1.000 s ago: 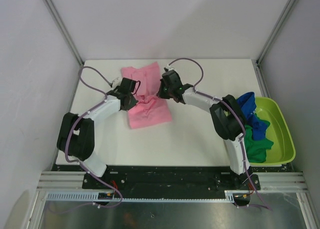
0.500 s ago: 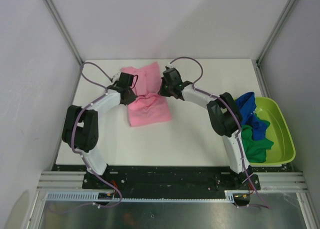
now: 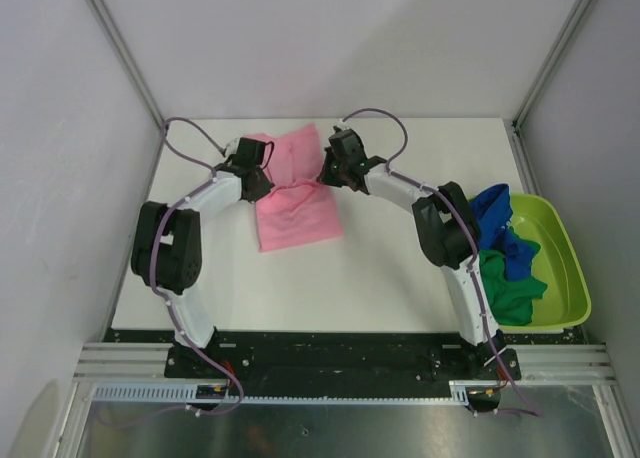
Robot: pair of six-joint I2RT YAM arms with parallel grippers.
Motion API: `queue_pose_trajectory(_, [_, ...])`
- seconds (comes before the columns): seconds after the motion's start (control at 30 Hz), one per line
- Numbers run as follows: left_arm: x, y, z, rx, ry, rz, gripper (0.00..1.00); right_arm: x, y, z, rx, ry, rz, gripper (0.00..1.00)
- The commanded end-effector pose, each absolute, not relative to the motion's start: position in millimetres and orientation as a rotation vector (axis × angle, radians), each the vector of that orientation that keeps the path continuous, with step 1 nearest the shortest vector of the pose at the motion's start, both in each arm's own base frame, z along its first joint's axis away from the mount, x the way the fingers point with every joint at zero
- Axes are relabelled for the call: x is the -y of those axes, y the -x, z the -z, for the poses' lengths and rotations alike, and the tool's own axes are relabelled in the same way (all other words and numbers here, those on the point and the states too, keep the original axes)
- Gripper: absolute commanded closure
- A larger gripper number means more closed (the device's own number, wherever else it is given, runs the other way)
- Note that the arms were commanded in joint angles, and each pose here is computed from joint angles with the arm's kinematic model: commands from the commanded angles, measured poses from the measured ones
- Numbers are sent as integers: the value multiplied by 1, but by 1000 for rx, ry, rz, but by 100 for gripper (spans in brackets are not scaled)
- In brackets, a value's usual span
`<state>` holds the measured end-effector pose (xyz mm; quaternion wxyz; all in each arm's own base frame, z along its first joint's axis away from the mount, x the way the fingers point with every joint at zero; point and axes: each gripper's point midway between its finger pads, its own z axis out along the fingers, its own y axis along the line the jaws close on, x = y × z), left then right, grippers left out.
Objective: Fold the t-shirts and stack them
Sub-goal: Fold the folded rectangular tshirt in 1/3 of the way
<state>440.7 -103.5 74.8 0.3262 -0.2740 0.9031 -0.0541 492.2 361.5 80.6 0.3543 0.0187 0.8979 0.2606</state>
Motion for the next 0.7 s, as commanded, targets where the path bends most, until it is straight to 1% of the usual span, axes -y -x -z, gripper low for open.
queue_pose_trajectory(0.0, [98, -458, -87, -2324, 693, 157, 100, -366, -504, -90, -2292, -43, -704, 100])
queue_pose_trajectory(0.1, [95, -460, -86, -2326, 691, 155, 99, -364, -508, -88, -2294, -35, -699, 100])
queue_pose_trajectory(0.17, [92, -461, -87, -2323, 681, 157, 90, -362, -512, -92, -2290, -28, -696, 94])
queue_pose_trajectory(0.2, [90, -463, -89, -2313, 676, 162, 83, -360, -514, -94, -2288, -28, -692, 89])
queue_pose_trajectory(0.23, [88, -465, -92, -2303, 667, 171, 75, -358, -516, -97, -2283, -29, -688, 84])
queue_pose_trajectory(0.3, [85, -470, -99, -2285, 643, 199, 53, -352, -518, -105, -2277, -31, -681, 70])
queue_pose_trajectory(0.33, [83, -472, -103, -2280, 628, 215, 45, -350, -520, -110, -2271, -31, -674, 61])
queue_pose_trajectory(0.37, [82, -473, -108, -2273, 615, 228, 39, -347, -520, -115, -2267, -28, -666, 54])
queue_pose_trajectory(0.43, [78, -471, -118, -2256, 600, 234, 34, -343, -520, -126, -2258, -20, -645, 46])
queue_pose_trajectory(0.5, [79, -464, -126, -2247, 595, 256, 34, -342, -515, -133, -2258, -3, -627, 46])
queue_pose_trajectory(0.53, [81, -459, -126, -2253, 591, 275, 37, -343, -511, -135, -2260, 9, -621, 49])
queue_pose_trajectory(0.6, [87, -449, -122, -2274, 593, 311, 50, -348, -499, -134, -2269, 46, -615, 55])
queue_pose_trajectory(0.67, [95, -439, -114, -2304, 587, 344, 64, -355, -487, -128, -2284, 81, -617, 64])
